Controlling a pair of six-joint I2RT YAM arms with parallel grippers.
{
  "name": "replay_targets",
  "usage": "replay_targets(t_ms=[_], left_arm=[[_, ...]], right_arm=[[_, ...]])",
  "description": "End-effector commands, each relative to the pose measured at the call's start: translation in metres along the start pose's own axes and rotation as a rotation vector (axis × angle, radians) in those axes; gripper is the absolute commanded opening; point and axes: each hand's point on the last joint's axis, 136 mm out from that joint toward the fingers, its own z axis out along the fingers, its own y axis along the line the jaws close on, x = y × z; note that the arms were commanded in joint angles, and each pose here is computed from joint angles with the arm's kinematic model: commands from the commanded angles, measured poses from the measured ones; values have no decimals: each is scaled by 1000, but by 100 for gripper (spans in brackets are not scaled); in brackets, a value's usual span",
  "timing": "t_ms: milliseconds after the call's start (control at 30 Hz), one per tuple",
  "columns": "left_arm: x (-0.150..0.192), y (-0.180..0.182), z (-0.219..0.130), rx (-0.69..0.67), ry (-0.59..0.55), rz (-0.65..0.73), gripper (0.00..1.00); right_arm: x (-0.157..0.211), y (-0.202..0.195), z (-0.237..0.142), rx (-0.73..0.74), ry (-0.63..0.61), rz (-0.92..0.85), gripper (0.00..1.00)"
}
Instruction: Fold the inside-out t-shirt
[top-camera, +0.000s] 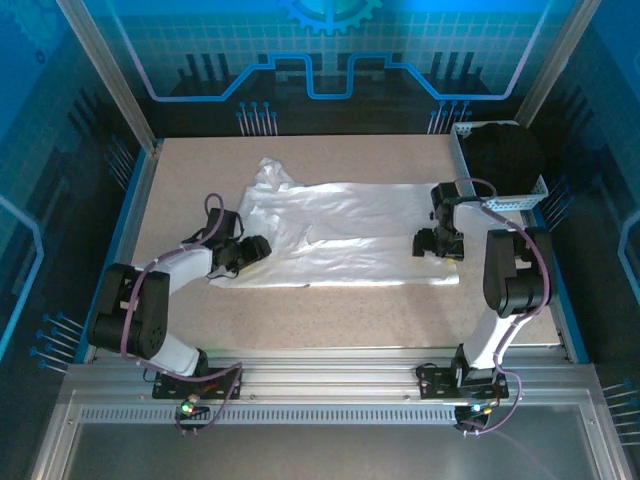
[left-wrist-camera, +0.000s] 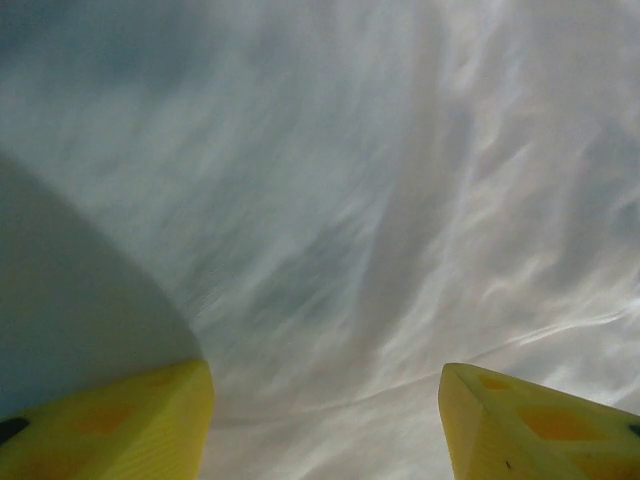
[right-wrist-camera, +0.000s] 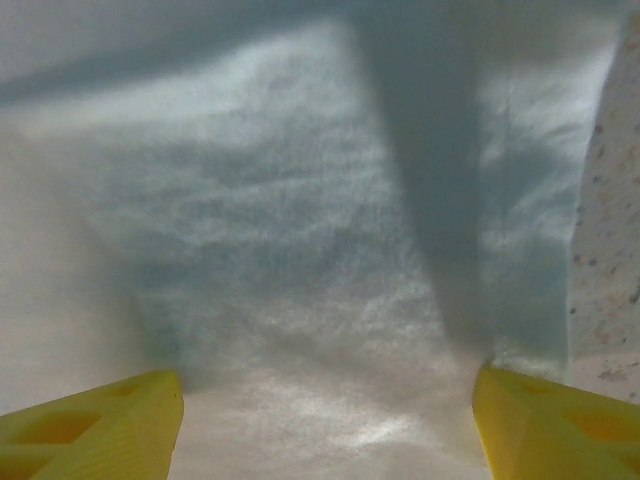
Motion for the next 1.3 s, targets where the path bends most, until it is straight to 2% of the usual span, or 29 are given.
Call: replay_targets(t_ms=[0, 133, 267, 367, 467, 600, 700, 900, 1000, 1100, 1267], left_arm=[[27, 18, 0, -24, 61, -59, 62], [63, 43, -7, -68, 102, -117, 62], [51, 36, -41, -61, -2, -124, 62], [44, 41, -61, -111, -66, -117, 63], [24, 29, -75, -74, -158, -108, 63], [-19, -13, -77, 71, -258, -102, 64], [-41, -38, -53, 125, -202, -97, 63], [-66, -48, 0, 122, -118, -101, 62], [-66, -27, 15, 70, -90, -139, 62], [-55, 2, 15, 23, -82, -187, 62], [-5, 40, 3, -34, -29, -241, 62]], right_arm=[[27, -6, 8, 36, 109, -12, 77], [55, -6, 10, 41, 171, -3, 76], [81, 8, 4, -41, 173, 32, 75], [88, 17, -3, -103, 153, 55, 75], [66, 23, -19, -125, 34, 24, 75], [15, 39, -42, -191, -144, 20, 76], [-5, 59, -41, -306, -158, 70, 76], [-17, 57, -19, -319, -119, 150, 75], [-10, 59, -6, -327, -64, 146, 74], [3, 62, 0, -332, -4, 116, 73], [38, 65, 6, -320, 83, 83, 71]])
